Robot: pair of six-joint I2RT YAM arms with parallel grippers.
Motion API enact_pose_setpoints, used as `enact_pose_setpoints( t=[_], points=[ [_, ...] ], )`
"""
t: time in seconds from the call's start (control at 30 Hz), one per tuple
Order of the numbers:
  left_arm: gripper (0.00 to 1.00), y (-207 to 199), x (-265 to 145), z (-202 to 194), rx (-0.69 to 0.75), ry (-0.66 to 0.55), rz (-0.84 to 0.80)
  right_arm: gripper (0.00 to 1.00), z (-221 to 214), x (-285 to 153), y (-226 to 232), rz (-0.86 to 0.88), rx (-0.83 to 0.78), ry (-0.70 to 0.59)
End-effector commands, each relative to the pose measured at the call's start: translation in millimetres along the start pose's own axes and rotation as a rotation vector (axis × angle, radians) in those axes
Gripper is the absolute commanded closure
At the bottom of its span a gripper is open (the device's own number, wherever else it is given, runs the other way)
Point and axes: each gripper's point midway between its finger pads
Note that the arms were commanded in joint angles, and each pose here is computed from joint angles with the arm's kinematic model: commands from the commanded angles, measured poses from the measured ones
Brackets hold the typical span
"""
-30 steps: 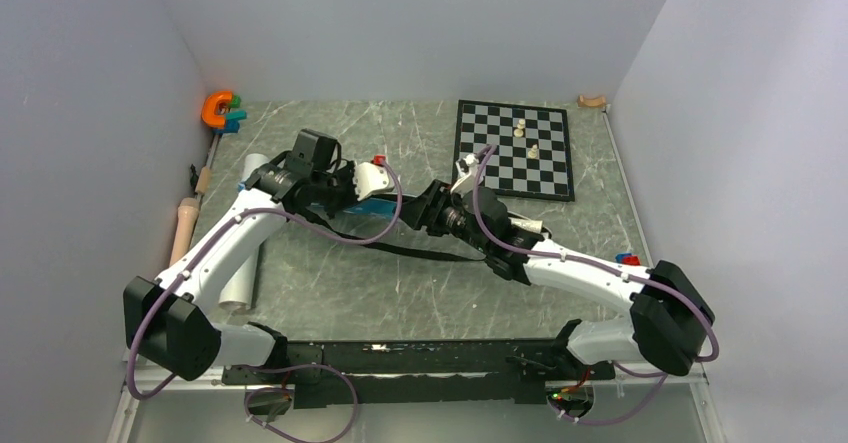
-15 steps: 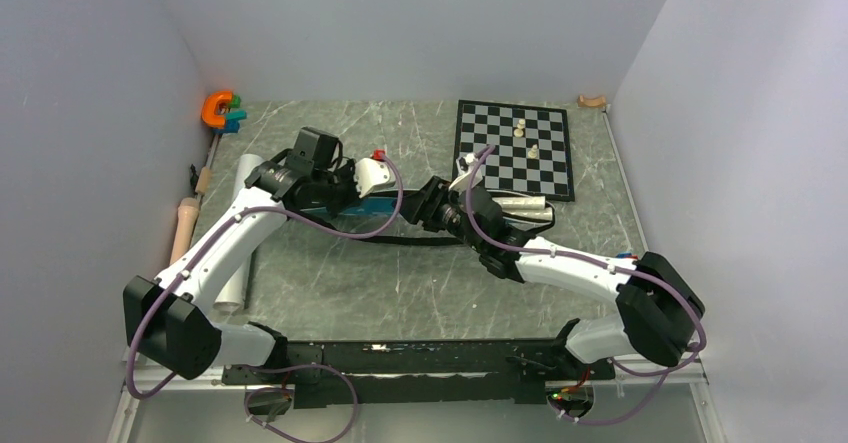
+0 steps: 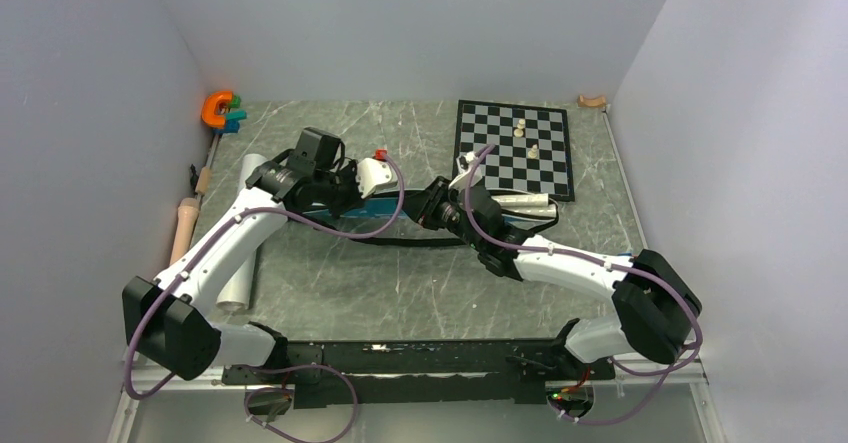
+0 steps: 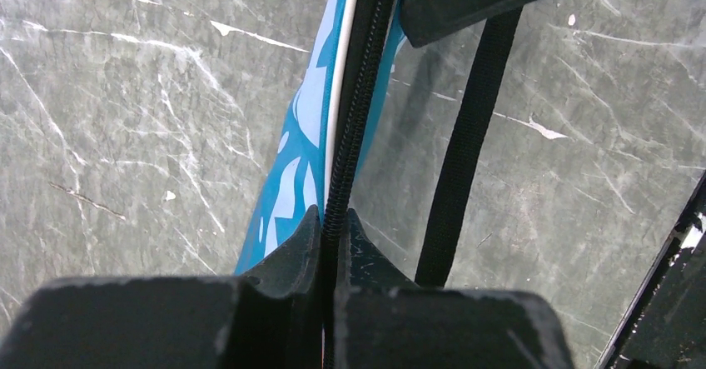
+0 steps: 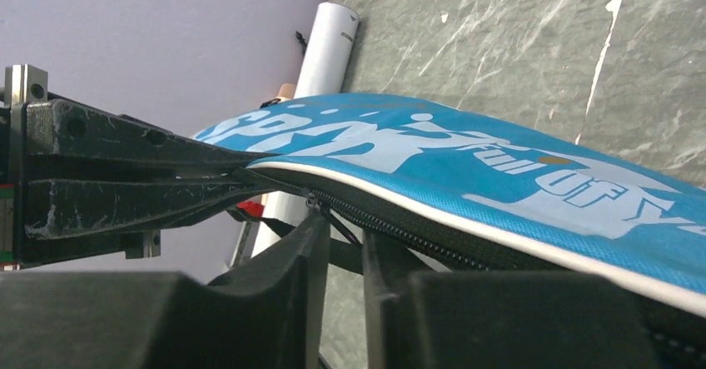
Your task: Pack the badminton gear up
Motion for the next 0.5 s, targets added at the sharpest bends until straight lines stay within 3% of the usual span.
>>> enact_pose_setpoints(
  t=[0.0,0.1,0.47],
  points=[
    [1.00,-3.5,-22.5,46.5,0.039,-0.169,0.002,0.84,30.3,2.9,19.1,0.052,0.013,-0.089],
    [1.00,-3.1,-21.3,43.0,0.037,-0.161,0.008,1.00,31.5,0.4,16.8,0.050,0.016,-0.090],
    [1.00,0.3,-20.7,35.2,0.042,-0.135,0.035,1.00,44.1,-28.4,5.4,0.037,-0.039,-0.097]
  ],
)
Point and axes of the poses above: each gripper's point midway between its finger pads, its own x axis out along the fingers, its own y axis along the line the jaws close on, z = x × y, and after that the axes turned 5 degrees about -x, right-handed
